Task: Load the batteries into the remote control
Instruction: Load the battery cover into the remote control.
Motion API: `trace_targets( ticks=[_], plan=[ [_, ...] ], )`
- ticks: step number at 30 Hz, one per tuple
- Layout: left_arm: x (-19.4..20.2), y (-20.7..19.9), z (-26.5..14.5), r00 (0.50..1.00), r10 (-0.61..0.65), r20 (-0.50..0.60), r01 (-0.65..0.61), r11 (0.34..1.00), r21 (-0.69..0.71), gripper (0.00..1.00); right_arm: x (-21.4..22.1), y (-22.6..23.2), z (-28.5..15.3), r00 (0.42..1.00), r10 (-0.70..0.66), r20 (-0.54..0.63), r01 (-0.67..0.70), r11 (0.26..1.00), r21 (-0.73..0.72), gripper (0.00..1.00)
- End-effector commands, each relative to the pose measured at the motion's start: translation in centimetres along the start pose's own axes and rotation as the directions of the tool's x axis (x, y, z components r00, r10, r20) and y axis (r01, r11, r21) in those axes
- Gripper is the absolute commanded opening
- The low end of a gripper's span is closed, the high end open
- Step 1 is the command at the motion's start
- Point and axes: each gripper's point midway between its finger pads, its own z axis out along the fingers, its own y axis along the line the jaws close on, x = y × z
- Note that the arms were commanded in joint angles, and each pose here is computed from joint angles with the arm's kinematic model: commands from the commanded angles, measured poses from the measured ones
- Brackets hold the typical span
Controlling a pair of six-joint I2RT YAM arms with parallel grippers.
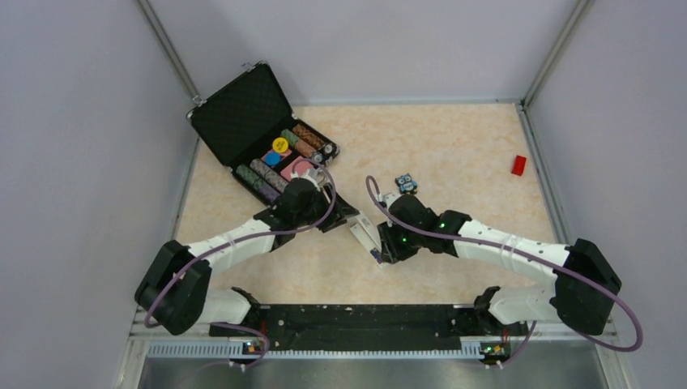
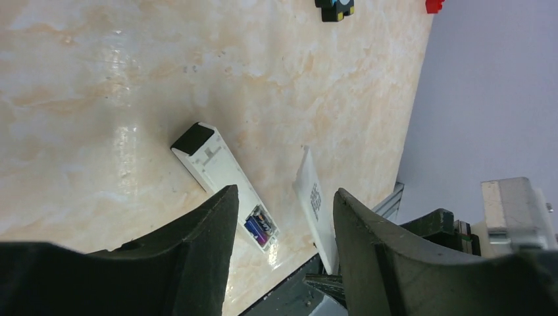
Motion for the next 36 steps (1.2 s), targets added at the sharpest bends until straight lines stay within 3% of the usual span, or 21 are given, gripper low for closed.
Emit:
trace_targets(
  ticks=[1, 10, 23, 36],
  plan=[
    [-2.4, -0.8, -1.7, 0.991, 0.075, 0.114, -0.072, 0.997, -0.034, 0.58, -0.5, 0.7, -0.2, 0.998, -0.05, -0.029, 0.052, 0.998, 0.037, 0.14],
    [-2.3, -1.3, -1.8, 0.991, 0.104, 0.089, -0.104, 0.995, -0.006, 0.43, 0.1, -0.2, 1.1, 0.985, -0.085, -0.149, 0.115, 0.973, 0.202, 0.14],
    [-3.9, 4.1, -2.6, 0.992, -0.048, 0.121, 0.065, 0.988, -0.138, 0.39, 0.5, -0.2, 2.5, 0.968, -0.113, -0.224, 0.17, 0.953, 0.252, 0.16],
    [-3.2, 2.4, -1.4, 0.998, -0.062, 0.03, 0.063, 0.997, -0.038, 0.36, 0.8, -0.2, 3.5, 0.958, -0.125, -0.258, 0.19, 0.95, 0.248, 0.16]
  ],
)
